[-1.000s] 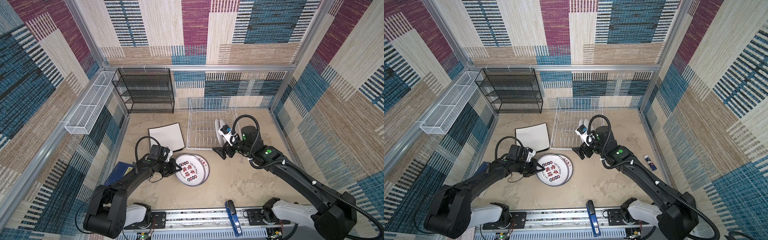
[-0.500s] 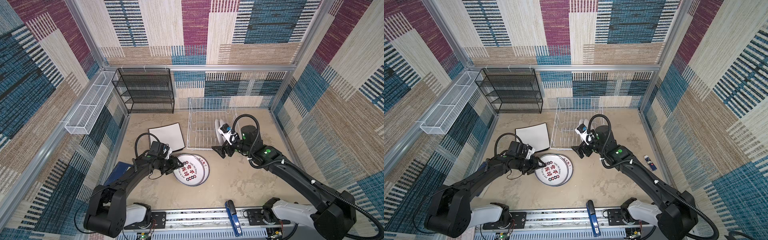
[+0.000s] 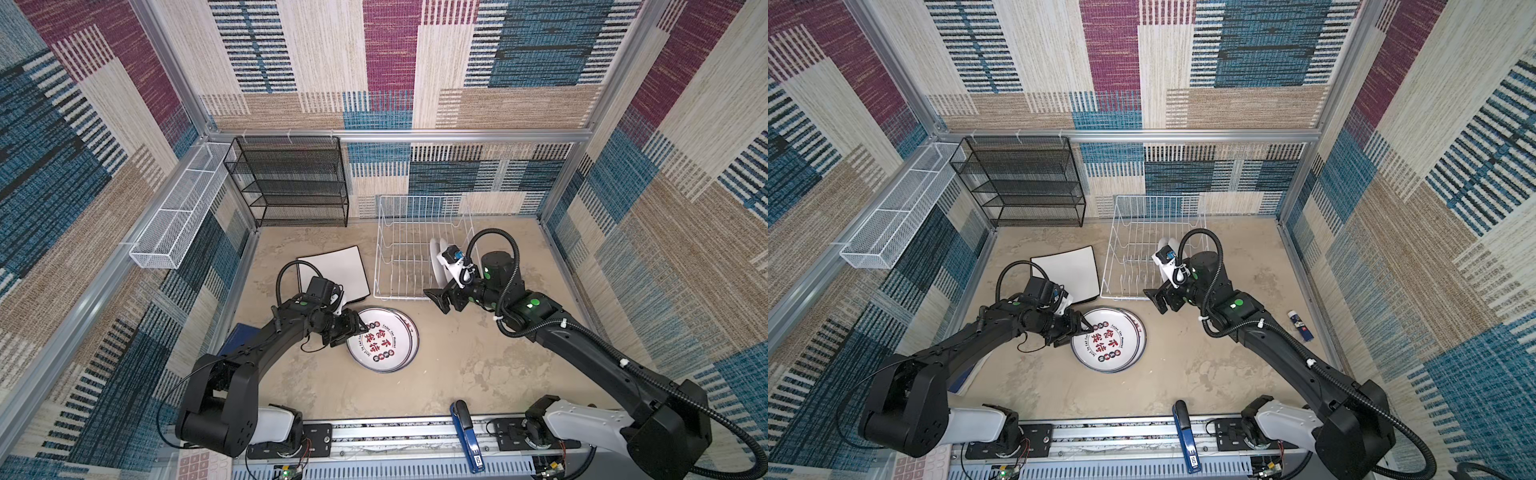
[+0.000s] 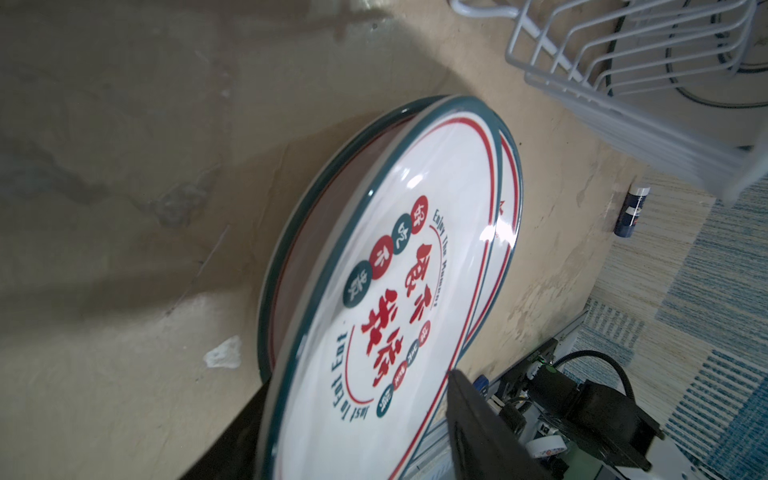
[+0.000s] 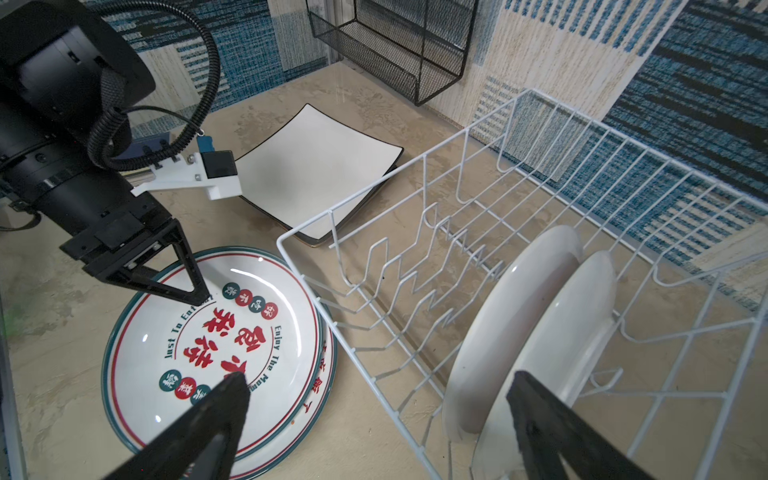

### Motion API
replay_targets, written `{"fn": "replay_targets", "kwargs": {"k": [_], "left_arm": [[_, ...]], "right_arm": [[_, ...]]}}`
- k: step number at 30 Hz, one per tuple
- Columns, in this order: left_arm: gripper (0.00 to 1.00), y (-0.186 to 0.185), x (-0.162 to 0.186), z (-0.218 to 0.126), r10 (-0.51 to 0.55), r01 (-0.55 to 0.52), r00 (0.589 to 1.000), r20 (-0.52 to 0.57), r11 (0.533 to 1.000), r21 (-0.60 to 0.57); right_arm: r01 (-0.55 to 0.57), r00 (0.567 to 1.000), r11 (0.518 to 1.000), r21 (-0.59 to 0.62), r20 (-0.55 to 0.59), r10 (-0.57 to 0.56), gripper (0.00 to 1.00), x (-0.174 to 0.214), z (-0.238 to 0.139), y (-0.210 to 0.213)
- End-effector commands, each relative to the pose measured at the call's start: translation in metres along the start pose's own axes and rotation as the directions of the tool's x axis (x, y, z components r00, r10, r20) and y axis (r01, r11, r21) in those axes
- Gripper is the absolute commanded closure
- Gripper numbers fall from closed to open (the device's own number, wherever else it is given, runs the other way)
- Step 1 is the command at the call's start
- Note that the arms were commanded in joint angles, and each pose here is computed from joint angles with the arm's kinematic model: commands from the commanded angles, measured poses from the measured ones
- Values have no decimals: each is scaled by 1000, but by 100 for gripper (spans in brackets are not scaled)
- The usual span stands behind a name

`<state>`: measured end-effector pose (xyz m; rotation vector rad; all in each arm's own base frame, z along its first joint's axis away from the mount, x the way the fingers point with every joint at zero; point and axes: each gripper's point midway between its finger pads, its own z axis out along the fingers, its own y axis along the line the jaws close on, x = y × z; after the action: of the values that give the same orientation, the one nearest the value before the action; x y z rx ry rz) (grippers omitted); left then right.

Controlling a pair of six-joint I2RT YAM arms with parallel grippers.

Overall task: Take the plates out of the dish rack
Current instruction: 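Open the left gripper and lift it away from the stacked plates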

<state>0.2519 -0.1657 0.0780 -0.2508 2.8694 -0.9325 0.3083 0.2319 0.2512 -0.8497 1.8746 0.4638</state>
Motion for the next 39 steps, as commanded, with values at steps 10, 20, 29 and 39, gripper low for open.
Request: {"fn": "replay_targets", "kwargs": {"k": [10,20,29,39], "left_arm": [[36,8,3,4,25,-28,999,-39,998,-64],[36,30,3,4,-5,-1,999,-37,983,-184],[30,24,-12,-22,13,4,997,72,973,-231],[28,-74,-66,-116,269,-249,882,386,963,-104]], "right_arm": [[-40,994,996,82,106,31,1,-21,-11,-13],[-98,988,965,242,142,64,1,-28,-25,-40],[-124,983,941,314,170,73,1,-36,-43,-52],[-180,979,923,339,149,136,1,-30,-43,-58]]}}
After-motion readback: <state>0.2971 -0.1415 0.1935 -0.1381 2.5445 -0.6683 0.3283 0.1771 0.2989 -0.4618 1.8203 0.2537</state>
